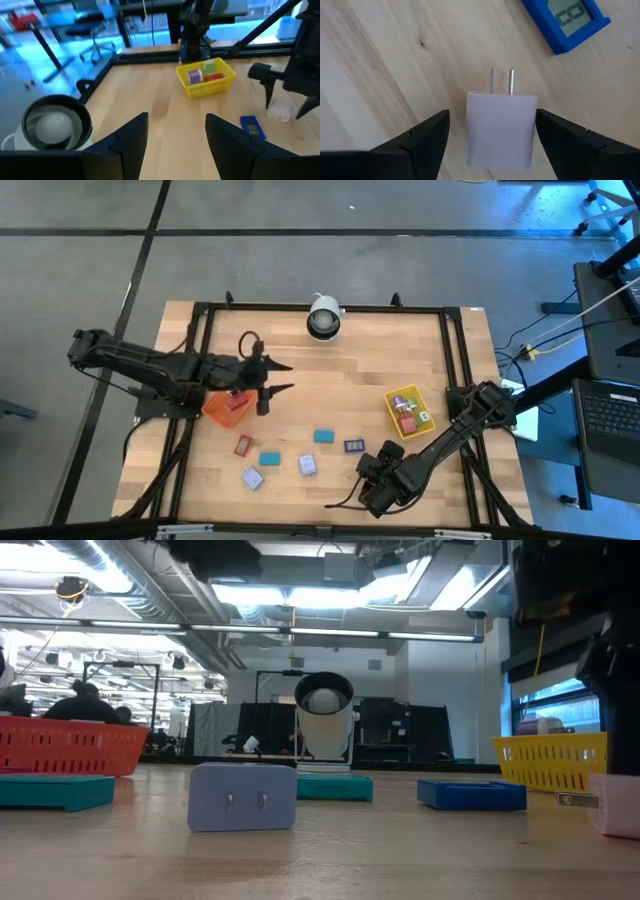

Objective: Pick & Place Office items
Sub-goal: Put the white charger adapter into the yellow basket

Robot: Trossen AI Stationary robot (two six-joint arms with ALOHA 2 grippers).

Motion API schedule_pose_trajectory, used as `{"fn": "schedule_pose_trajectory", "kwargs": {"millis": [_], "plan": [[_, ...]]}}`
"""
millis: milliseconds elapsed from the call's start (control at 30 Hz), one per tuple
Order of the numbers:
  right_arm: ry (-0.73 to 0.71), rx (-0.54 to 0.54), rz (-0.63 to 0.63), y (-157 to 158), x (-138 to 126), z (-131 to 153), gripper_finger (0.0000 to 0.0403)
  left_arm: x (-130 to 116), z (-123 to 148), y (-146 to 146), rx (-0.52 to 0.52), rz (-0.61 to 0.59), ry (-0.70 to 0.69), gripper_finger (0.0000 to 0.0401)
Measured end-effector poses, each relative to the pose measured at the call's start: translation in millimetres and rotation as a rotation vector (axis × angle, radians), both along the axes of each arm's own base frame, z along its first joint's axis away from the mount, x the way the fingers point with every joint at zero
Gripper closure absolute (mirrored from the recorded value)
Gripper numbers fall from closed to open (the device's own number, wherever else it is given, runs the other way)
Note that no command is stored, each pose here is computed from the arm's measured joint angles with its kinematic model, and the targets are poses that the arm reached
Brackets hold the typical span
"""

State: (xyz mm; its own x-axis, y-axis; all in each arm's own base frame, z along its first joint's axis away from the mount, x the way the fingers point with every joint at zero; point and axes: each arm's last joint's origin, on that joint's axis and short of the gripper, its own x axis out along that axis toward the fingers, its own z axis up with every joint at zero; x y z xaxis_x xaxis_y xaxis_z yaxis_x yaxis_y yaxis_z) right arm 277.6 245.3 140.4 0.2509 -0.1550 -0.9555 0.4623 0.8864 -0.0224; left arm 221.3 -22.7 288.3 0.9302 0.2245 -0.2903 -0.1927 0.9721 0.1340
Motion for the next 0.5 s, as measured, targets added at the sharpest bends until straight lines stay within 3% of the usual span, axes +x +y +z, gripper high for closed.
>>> {"fn": "schedule_pose_trajectory", "kwargs": {"millis": [267, 500], "plan": [[-0.001, -0.005, 0.014, 0, 0, 0, 0.0108, -10, -34, 4, -0.018, 0.02, -0.081, 0.0207], [-0.009, 0.011, -0.002, -2, -3, -8, 0.0116, -18, -45, 5, -0.031, 0.019, -0.169, 0.0207]]}}
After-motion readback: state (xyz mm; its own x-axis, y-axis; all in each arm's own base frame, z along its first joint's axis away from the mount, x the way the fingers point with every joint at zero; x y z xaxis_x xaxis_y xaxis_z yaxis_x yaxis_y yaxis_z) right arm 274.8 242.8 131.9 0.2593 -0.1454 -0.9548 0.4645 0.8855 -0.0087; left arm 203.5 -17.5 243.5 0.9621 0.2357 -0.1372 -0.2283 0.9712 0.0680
